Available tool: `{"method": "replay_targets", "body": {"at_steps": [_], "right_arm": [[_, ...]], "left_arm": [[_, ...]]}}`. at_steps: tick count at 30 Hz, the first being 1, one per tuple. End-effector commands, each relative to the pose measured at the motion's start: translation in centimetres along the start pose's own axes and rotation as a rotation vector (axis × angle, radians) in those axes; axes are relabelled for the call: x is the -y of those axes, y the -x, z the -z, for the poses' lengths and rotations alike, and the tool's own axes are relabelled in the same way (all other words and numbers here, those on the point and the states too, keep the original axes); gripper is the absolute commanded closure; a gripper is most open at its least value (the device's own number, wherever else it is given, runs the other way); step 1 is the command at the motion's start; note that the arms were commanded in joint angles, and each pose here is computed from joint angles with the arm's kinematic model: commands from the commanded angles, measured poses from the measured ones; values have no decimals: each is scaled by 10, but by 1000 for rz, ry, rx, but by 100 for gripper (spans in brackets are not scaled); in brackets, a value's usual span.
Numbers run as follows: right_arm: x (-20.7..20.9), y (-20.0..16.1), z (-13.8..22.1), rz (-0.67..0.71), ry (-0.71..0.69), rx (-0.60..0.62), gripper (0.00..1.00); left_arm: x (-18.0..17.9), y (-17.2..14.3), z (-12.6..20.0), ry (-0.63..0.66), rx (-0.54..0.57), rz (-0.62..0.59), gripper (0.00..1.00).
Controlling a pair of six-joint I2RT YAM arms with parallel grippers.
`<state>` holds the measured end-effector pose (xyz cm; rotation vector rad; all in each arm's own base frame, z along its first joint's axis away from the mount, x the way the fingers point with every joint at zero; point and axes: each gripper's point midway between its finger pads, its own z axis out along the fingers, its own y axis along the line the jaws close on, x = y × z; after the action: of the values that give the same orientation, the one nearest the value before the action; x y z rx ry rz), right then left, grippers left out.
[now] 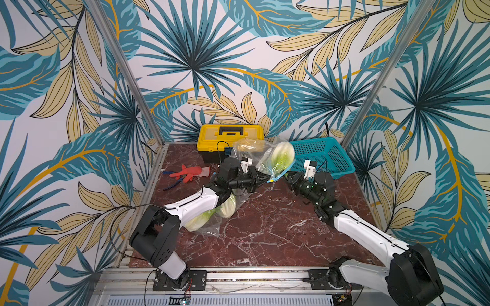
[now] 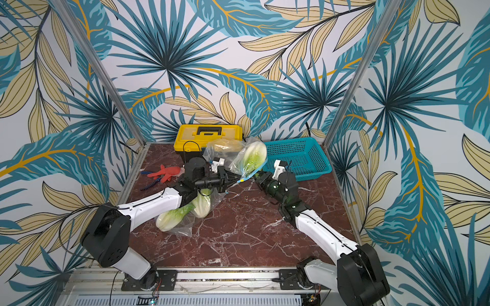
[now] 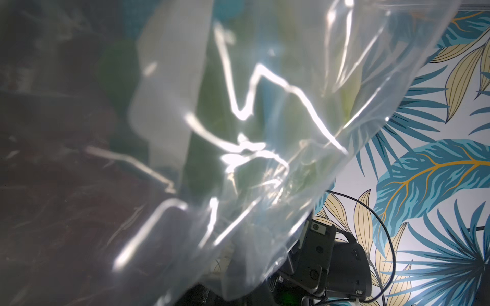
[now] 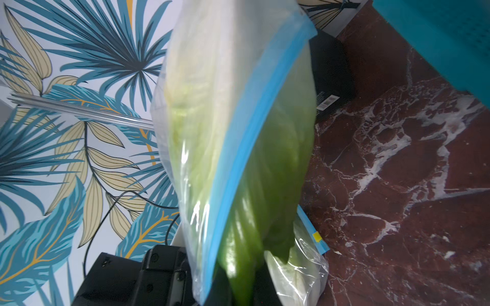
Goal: Put the chinese cabbages into a zipper bag and zip it
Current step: Place the Chinese cabbage in the zipper food storage bag.
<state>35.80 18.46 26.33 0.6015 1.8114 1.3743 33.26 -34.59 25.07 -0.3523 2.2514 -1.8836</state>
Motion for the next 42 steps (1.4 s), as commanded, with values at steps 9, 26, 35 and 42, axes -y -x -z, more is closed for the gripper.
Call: {"method": "replay_targets", "body": {"at_steps": [9,26,35,42], "right_arm": [[-90,36,31,1,272,61,100],[-116,54,48,-201,355,75,100],[-30,34,50,-641,-36,85,100],[20,22,87,-908,-128,228,100]], "left_arm": [[-33,0,30,148,-47,-68,100],[-8,31,79,472,131,-398,100],[68,-9,59,306,41,-614,73],[104,-4,64,259,72,-820,51]]}}
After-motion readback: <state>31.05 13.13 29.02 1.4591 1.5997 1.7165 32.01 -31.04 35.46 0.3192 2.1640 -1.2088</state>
